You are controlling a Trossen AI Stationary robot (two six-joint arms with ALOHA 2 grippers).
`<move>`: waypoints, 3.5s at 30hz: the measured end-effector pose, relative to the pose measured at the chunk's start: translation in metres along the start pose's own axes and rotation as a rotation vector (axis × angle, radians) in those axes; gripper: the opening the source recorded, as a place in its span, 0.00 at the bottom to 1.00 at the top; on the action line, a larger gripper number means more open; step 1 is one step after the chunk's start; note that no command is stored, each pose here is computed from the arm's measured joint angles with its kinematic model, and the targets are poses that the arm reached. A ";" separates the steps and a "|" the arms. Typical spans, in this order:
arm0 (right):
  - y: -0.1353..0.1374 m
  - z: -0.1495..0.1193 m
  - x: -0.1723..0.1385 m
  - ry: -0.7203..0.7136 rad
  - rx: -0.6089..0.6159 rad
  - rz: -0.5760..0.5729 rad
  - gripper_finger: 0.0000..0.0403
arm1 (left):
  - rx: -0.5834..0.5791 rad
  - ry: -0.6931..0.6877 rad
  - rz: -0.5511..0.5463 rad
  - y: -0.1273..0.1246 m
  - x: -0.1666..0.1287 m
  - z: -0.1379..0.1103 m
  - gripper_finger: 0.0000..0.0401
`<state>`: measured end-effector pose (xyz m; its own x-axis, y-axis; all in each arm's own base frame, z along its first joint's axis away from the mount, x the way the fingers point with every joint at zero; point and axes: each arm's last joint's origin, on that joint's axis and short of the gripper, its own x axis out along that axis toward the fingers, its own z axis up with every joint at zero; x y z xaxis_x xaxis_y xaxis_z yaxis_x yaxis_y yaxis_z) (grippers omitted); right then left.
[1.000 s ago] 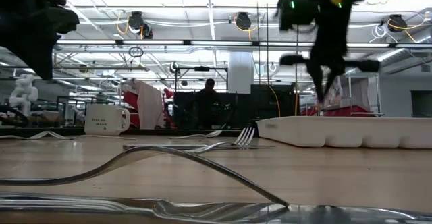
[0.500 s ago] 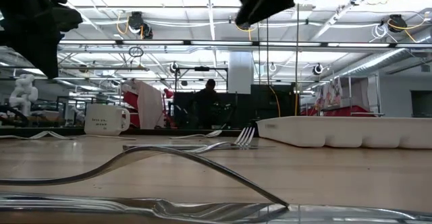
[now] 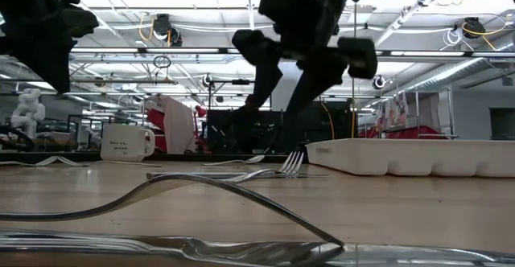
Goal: Sort silverware
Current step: Put the silver fork into the silverware tray
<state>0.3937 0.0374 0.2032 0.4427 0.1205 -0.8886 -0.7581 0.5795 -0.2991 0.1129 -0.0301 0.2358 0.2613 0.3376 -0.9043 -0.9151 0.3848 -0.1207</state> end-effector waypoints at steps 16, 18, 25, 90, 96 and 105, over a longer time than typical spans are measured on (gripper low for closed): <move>-0.012 -0.024 0.046 0.054 -0.064 0.025 0.52 | 0.003 -0.015 0.008 0.001 0.000 0.000 0.03; -0.015 -0.029 0.047 0.059 -0.072 0.023 0.52 | 0.004 -0.017 0.010 0.001 0.000 0.000 0.03; -0.016 -0.042 0.058 0.096 -0.075 0.065 0.52 | 0.004 -0.023 0.012 0.001 0.000 0.001 0.03; 0.065 -0.144 -0.118 0.588 -0.492 0.093 0.00 | -0.024 -0.066 -0.030 -0.004 0.000 0.002 0.03; 0.060 -0.152 -0.100 0.564 -0.556 0.114 0.00 | -0.040 -0.069 -0.060 -0.007 0.000 0.002 0.03; 0.049 -0.161 -0.074 0.506 -0.613 0.182 0.00 | -0.063 -0.068 -0.059 -0.007 0.000 0.002 0.03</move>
<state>0.2466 -0.0733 0.1981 0.1283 -0.2930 -0.9475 -0.9896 0.0242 -0.1415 0.1198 -0.0309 0.2374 0.3339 0.3742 -0.8651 -0.9144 0.3514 -0.2009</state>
